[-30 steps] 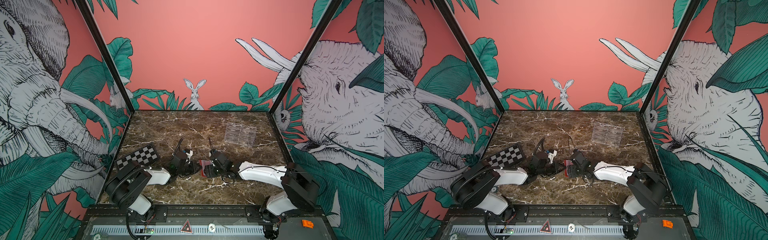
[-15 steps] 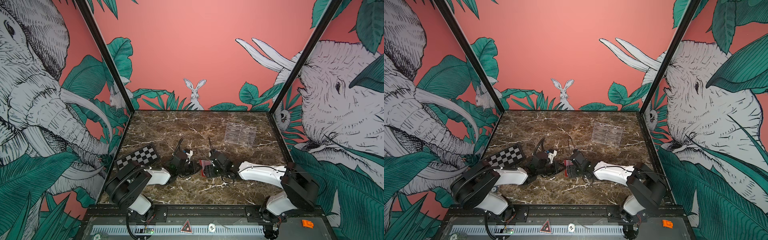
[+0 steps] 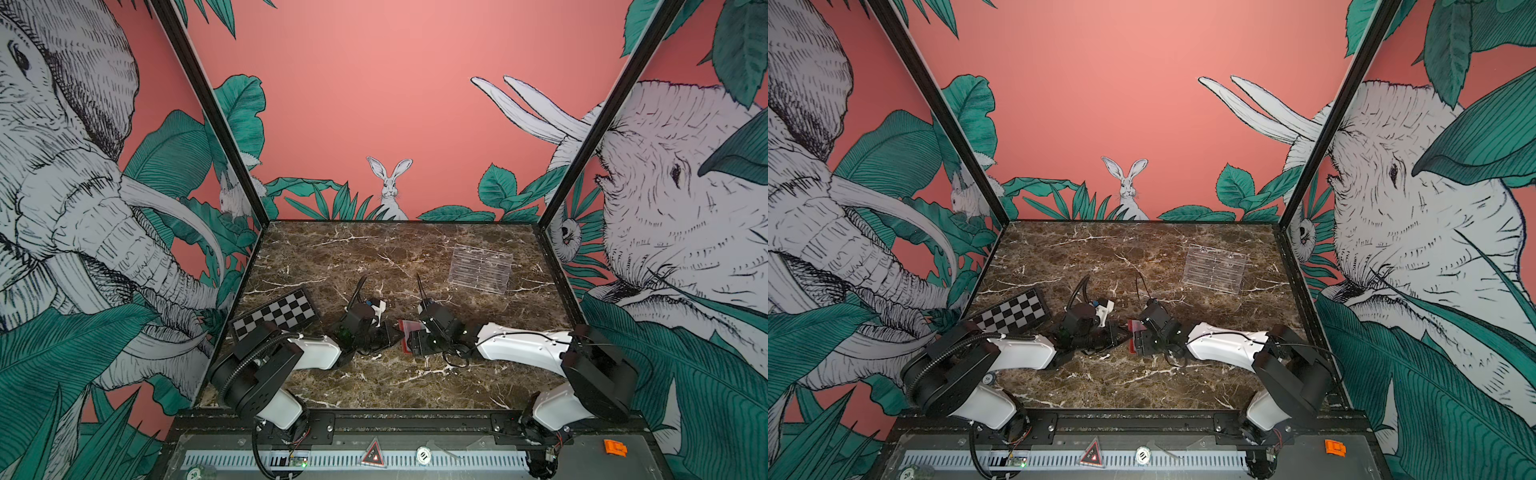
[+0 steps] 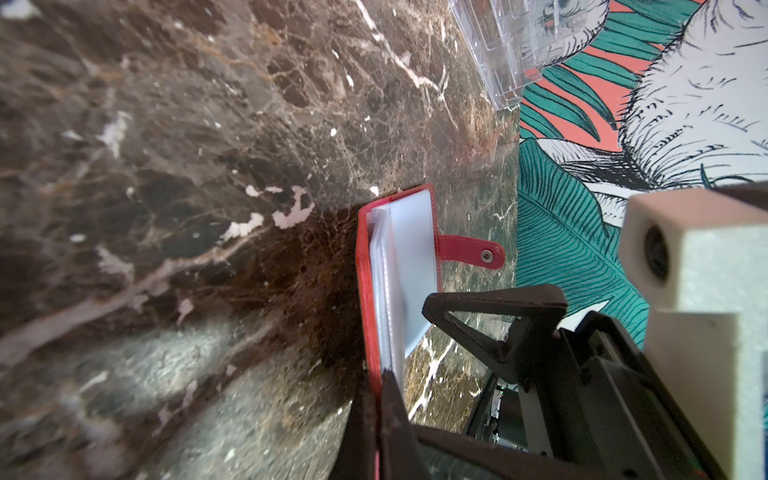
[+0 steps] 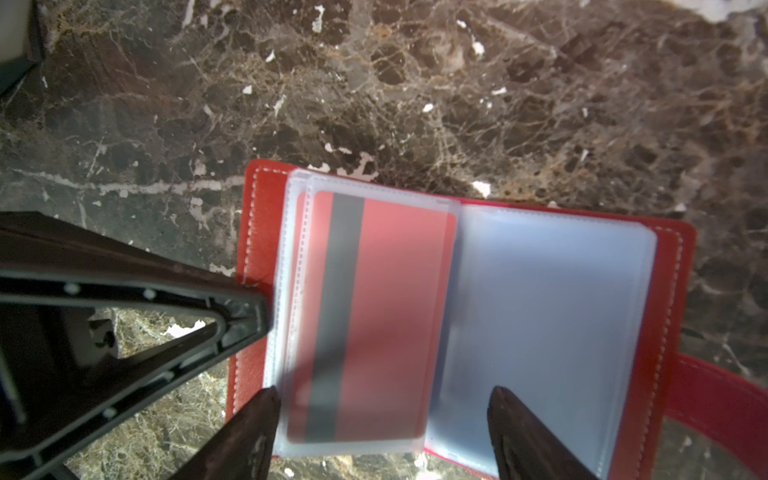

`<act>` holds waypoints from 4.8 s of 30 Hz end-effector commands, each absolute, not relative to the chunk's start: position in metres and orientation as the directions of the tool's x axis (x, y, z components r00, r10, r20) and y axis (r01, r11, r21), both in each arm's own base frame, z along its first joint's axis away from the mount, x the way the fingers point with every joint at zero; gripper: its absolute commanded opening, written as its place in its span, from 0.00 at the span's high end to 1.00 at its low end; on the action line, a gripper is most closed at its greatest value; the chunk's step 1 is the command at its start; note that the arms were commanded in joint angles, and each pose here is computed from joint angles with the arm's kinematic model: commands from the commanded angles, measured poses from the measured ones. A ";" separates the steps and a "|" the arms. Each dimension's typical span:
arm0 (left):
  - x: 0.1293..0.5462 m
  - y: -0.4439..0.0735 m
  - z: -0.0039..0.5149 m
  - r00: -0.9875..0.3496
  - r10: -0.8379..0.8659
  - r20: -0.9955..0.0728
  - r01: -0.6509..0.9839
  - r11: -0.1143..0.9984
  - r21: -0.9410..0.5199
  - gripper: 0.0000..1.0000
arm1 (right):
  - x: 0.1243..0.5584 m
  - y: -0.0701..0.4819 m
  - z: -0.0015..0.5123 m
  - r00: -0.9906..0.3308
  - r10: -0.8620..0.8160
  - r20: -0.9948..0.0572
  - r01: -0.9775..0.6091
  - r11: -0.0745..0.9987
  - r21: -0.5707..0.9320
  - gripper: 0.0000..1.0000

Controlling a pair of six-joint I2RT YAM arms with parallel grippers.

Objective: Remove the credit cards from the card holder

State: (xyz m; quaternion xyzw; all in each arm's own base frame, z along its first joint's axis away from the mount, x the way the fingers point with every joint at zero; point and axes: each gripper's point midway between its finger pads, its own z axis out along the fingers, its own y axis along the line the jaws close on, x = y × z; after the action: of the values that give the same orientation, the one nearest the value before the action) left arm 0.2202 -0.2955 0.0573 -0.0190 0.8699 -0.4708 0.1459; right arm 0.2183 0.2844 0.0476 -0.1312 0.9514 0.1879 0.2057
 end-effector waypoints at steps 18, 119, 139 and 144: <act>0.225 -0.301 0.069 -0.951 -0.159 -0.266 0.142 0.537 -0.831 1.00 | 0.222 0.266 0.055 -0.870 -0.144 -0.471 -0.287 0.926 0.247 0.27; 0.229 -0.339 0.040 -0.968 -0.231 -0.095 -0.034 0.499 -0.866 0.75 | 0.237 0.207 0.017 -0.913 0.164 -0.374 -0.072 0.837 0.543 0.89; 0.227 -0.338 0.026 -0.965 -0.251 -0.079 -0.055 0.484 -0.873 0.81 | 0.229 0.223 0.006 -0.930 0.147 -0.338 -0.074 0.825 0.560 0.90; 0.227 -0.336 0.022 -0.964 -0.257 -0.070 -0.066 0.484 -0.872 0.84 | 0.228 0.222 0.005 -0.930 0.145 -0.337 -0.072 0.829 0.555 0.90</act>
State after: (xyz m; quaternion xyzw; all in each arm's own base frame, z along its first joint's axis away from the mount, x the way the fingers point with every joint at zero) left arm 0.2308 -0.3408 0.0311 -0.0842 0.8525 -0.5058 0.1017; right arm 0.2458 0.2308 0.0259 0.0169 0.9200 0.3211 0.2243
